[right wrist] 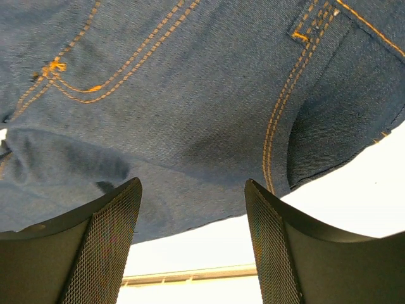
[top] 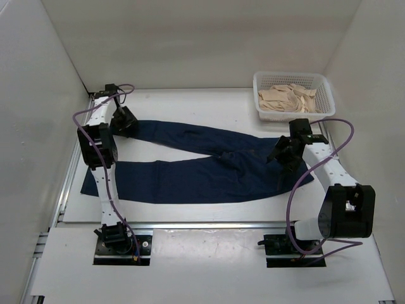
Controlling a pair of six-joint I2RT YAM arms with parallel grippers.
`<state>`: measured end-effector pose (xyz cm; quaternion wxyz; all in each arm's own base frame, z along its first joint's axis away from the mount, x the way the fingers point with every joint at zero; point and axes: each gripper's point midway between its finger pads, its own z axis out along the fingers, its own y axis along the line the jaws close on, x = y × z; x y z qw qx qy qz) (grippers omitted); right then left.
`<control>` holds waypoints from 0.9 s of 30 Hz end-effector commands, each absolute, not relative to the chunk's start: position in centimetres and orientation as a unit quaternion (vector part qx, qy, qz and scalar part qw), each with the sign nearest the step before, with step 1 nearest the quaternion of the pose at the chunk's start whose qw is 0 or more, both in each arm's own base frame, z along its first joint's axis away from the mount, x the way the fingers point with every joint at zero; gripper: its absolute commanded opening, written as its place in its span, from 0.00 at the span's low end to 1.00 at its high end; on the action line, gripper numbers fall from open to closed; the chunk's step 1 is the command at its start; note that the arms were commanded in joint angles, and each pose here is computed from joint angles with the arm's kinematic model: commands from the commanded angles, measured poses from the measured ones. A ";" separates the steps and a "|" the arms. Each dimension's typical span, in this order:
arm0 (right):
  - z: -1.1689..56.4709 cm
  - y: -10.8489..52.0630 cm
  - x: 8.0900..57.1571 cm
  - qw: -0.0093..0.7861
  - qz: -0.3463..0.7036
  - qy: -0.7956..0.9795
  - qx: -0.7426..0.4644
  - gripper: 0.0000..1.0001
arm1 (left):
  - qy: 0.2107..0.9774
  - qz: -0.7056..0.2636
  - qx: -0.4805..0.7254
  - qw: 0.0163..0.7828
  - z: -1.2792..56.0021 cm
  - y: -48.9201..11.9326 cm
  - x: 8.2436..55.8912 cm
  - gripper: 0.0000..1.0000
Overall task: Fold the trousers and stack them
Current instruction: Flatten the trousers out
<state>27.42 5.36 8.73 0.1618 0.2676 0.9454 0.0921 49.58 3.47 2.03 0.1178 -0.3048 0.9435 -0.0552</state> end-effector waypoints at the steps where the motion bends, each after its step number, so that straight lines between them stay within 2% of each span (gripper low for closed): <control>1: 10.9 5.0 28.6 0.193 0.102 0.938 0.270 0.71 | 0.938 -0.058 -0.312 0.143 3.2 2.7 51.5 0.66; 4: 11.4 4.9 28.8 0.199 0.099 0.937 0.270 0.71 | 0.939 -0.051 -0.313 0.134 2.9 2.4 51.4 0.61; 6: 11.4 4.8 28.8 0.200 0.098 0.938 0.266 0.71 | 0.940 -0.044 -0.315 0.124 2.8 2.5 50.6 0.53; 8: 12.0 4.6 29.1 0.209 0.100 0.935 0.270 0.71 | 0.939 -0.040 -0.315 0.131 2.5 2.6 50.5 0.35; 9: 12.0 4.6 29.1 0.209 0.100 0.935 0.270 0.71 | 0.939 -0.040 -0.315 0.131 2.5 2.7 50.5 0.10; 12: 12.1 4.5 29.3 0.210 0.100 0.936 0.265 0.71 | 0.941 -0.039 -0.309 0.129 4.1 2.7 50.8 0.10; 15: 12.7 4.3 29.7 0.218 0.095 0.935 0.262 0.71 | 0.932 -0.036 -0.299 0.200 10.9 3.0 51.7 0.10; 19: 13.1 3.7 29.7 0.225 0.086 0.933 0.268 0.71 | 0.921 -0.017 -0.298 0.251 16.8 4.3 49.4 0.10; 22: 13.1 3.7 29.7 0.225 0.085 0.934 0.264 0.71 | 0.931 -0.003 -0.289 0.225 16.1 4.2 46.2 0.10; 24: 13.1 3.4 29.7 0.225 0.084 0.933 0.269 0.71 | 0.940 0.013 -0.291 0.181 13.4 4.2 43.3 0.10; 25: 13.1 3.3 29.7 0.226 0.083 0.934 0.264 0.71 | 0.944 0.012 -0.286 0.166 12.3 4.0 42.4 0.18; 26: 13.1 3.1 29.7 0.226 0.082 0.933 0.269 0.71 | 0.952 -0.003 -0.279 0.123 9.7 3.0 40.1 0.21; 27: 13.1 3.1 29.7 0.226 0.082 0.933 0.269 0.71 | 0.953 -0.010 -0.273 0.130 9.7 2.7 39.6 0.21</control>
